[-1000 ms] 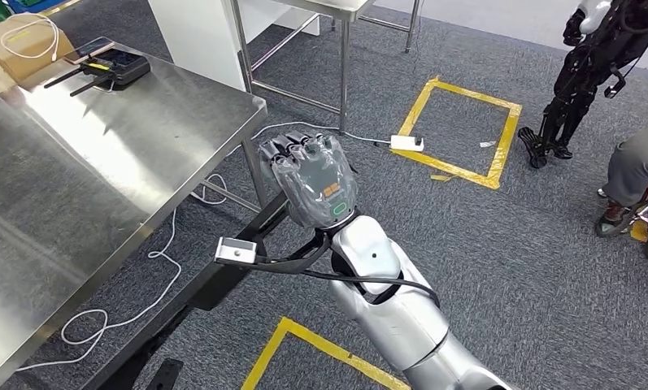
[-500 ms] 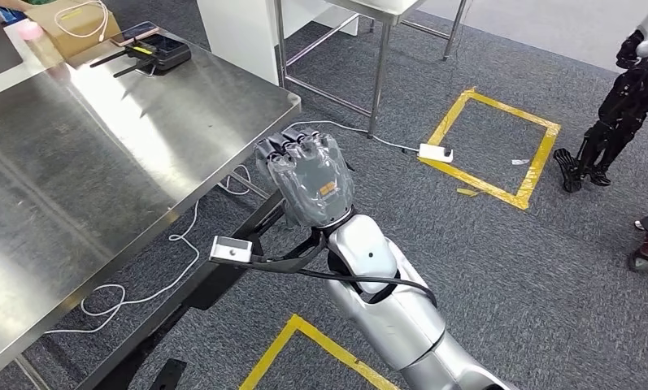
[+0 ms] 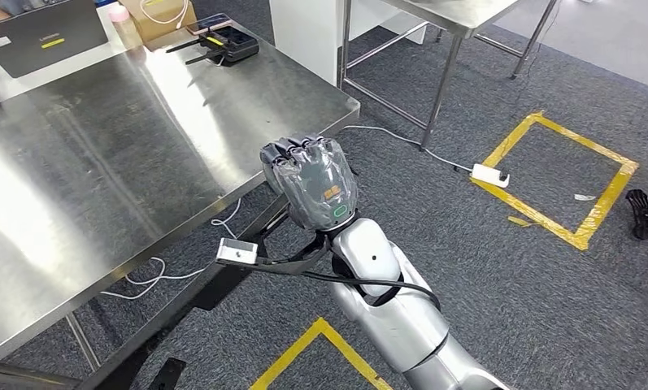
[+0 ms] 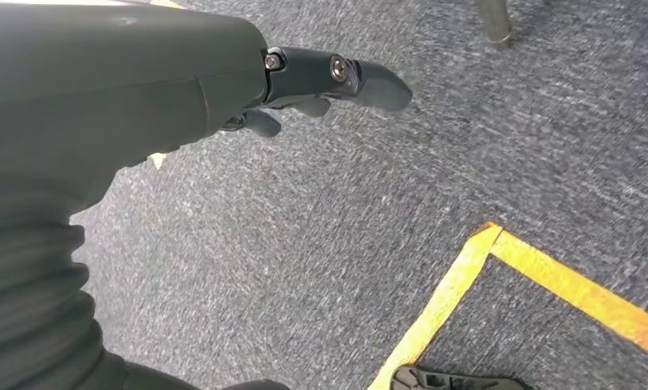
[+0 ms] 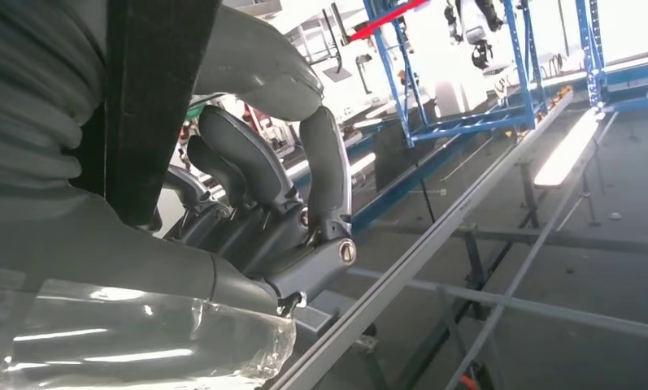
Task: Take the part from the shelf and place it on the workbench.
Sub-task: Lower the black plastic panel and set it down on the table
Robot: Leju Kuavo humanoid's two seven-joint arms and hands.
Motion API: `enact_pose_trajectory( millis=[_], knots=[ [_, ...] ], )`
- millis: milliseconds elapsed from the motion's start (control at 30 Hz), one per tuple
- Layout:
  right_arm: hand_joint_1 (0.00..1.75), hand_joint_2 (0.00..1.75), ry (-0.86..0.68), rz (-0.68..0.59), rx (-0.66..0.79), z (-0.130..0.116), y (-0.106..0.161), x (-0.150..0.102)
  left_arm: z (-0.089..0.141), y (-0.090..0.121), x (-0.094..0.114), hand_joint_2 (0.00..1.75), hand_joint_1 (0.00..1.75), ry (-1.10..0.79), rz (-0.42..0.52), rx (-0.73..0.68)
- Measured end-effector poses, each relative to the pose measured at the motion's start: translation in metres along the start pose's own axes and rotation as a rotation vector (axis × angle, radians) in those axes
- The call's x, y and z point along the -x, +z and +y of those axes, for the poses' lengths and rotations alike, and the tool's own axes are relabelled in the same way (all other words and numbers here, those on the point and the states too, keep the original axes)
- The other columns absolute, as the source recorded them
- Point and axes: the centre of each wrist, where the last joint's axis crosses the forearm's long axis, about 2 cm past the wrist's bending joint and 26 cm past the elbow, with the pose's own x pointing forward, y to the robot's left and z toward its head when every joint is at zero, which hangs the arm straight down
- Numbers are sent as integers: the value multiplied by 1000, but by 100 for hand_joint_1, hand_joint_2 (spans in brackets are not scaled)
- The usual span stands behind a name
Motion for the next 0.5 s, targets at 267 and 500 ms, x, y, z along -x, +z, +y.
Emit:
enact_pose_trajectory(
  millis=[267,500],
  knots=[
    [175,175,1,-2,2,0,-1,-2,0,0,1,175,0,-6,2,-3],
    [175,175,9,-4,7,-2,-3,-1,2,0,-2,175,0,-13,-5,-12]
  ],
)
